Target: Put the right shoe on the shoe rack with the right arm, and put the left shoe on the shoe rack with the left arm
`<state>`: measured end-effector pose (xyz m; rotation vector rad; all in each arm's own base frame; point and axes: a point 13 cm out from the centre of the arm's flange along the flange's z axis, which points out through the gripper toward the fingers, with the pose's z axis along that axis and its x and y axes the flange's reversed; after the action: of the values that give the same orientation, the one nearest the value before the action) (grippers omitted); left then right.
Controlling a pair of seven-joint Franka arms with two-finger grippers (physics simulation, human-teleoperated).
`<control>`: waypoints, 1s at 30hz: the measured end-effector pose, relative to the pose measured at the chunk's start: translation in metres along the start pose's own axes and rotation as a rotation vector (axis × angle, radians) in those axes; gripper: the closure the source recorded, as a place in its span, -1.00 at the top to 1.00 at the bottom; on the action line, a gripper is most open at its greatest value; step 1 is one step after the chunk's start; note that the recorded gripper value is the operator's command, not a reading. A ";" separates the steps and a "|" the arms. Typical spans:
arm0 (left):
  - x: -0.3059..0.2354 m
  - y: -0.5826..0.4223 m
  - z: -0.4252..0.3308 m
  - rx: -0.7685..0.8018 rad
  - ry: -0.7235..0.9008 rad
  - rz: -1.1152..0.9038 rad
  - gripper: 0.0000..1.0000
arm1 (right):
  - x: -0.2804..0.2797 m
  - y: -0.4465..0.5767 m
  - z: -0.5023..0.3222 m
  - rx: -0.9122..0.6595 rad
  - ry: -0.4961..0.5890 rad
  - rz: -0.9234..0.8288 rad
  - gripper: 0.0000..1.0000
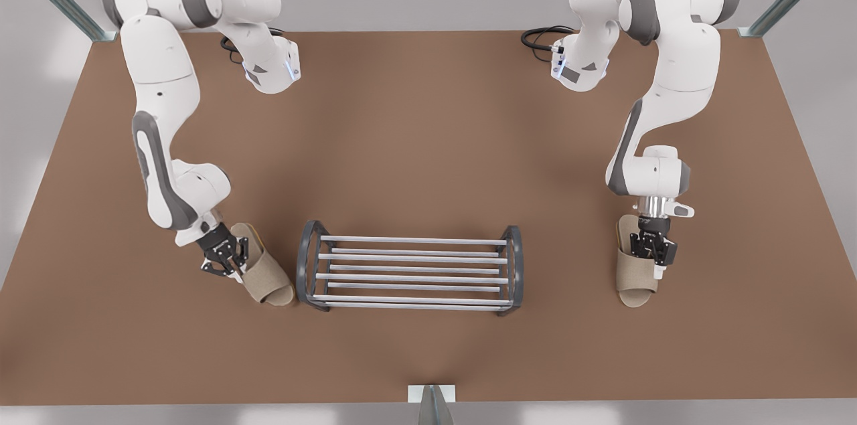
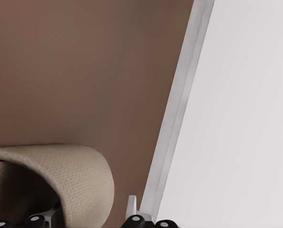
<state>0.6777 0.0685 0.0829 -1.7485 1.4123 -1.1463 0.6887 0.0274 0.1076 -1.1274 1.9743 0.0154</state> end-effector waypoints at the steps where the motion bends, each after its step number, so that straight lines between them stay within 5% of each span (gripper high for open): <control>1: 0.000 0.000 0.000 0.001 0.001 -0.002 0.35 | -0.002 -0.005 -0.003 0.008 -0.004 0.000 -0.57; 2: 0.001 -0.002 0.001 0.003 0.001 -0.003 0.09 | -0.006 -0.013 -0.007 0.019 -0.010 0.000 -0.57; 11: 0.013 -0.021 0.001 0.031 0.020 -0.015 0.08 | -0.125 -0.101 -0.098 0.186 -0.141 -0.103 -0.57; 14: 0.030 -0.047 0.002 0.068 0.044 -0.014 -0.57 | -0.207 -0.092 -0.123 0.209 -0.207 -0.178 -0.57; 19: 0.049 -0.094 -0.009 0.123 0.070 -0.024 -0.57 | -0.388 0.013 -0.125 0.177 -0.303 -0.307 -0.57; 22: 0.064 -0.131 -0.025 0.122 0.126 0.042 -0.57 | -0.450 0.063 -0.136 0.190 -0.308 -0.313 -0.57; 30: 0.156 -0.171 -0.054 0.024 0.313 0.232 -0.57 | -0.455 0.138 -0.072 0.193 -0.160 -0.253 -0.57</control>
<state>0.7139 -0.0375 0.2930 -1.3865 1.7255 -1.3405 0.6531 0.4013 0.4070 -1.2013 1.6439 -0.2081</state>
